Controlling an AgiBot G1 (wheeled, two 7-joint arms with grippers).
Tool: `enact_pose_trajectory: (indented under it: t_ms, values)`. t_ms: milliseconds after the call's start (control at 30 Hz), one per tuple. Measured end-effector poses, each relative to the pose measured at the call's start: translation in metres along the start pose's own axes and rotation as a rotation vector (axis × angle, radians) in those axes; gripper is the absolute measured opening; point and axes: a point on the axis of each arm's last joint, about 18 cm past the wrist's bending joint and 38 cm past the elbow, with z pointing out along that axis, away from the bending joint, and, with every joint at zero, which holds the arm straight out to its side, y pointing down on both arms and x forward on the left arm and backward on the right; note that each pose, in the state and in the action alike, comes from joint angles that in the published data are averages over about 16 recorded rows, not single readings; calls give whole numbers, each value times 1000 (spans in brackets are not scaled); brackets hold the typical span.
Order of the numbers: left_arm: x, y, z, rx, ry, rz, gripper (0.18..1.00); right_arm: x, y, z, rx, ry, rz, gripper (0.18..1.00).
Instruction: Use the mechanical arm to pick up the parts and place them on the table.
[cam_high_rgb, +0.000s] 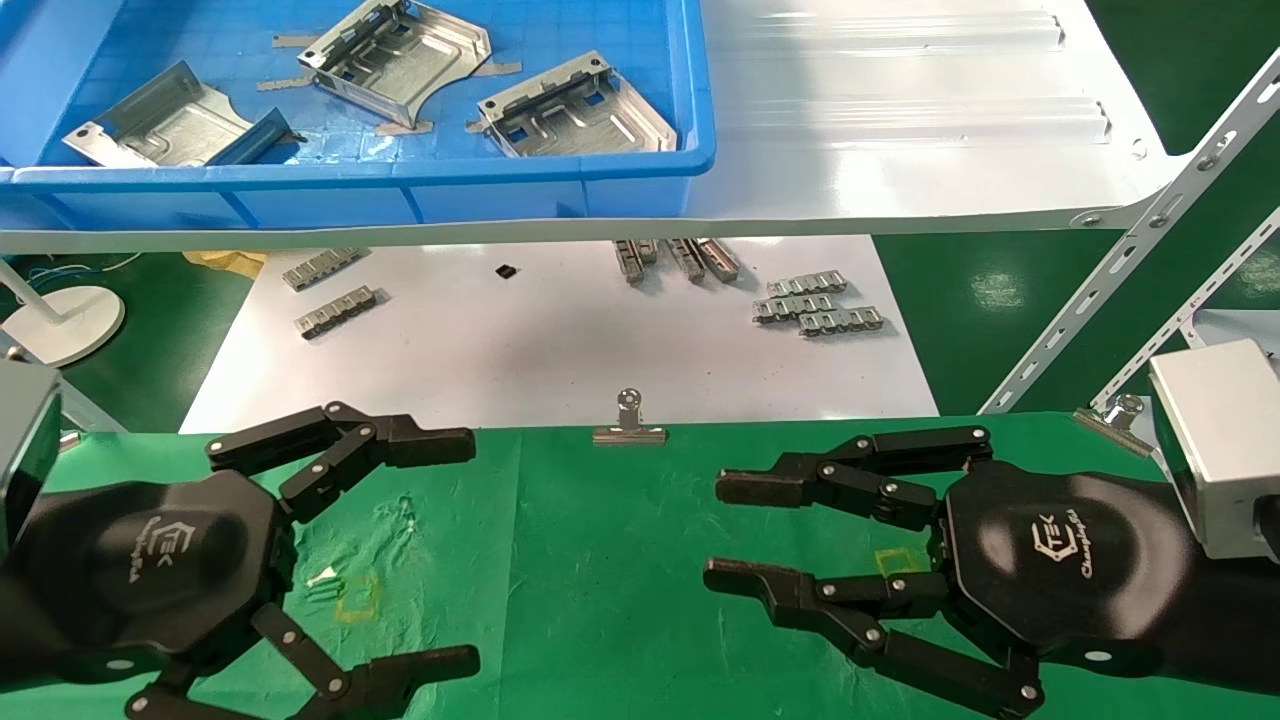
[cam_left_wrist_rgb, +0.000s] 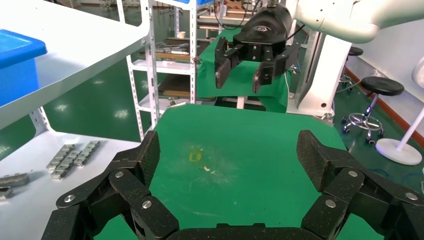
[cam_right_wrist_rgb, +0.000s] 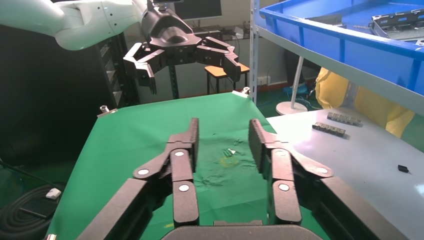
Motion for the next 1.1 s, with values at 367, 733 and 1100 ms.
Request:
enact_pose_trajectory:
  t_ms: [367, 733, 1100]
  values:
    - [-60, -46, 1, -32, -149, 108, 1001, 0, 0, 0, 0, 0, 0, 330]
    - [-218, -109, 5, -68, -584, 99, 1001, 0, 0, 0, 0, 0, 0, 216]
    - [-299, -96, 12, -197, -920, -4, 998, 0, 0, 0, 0, 0, 0, 192]
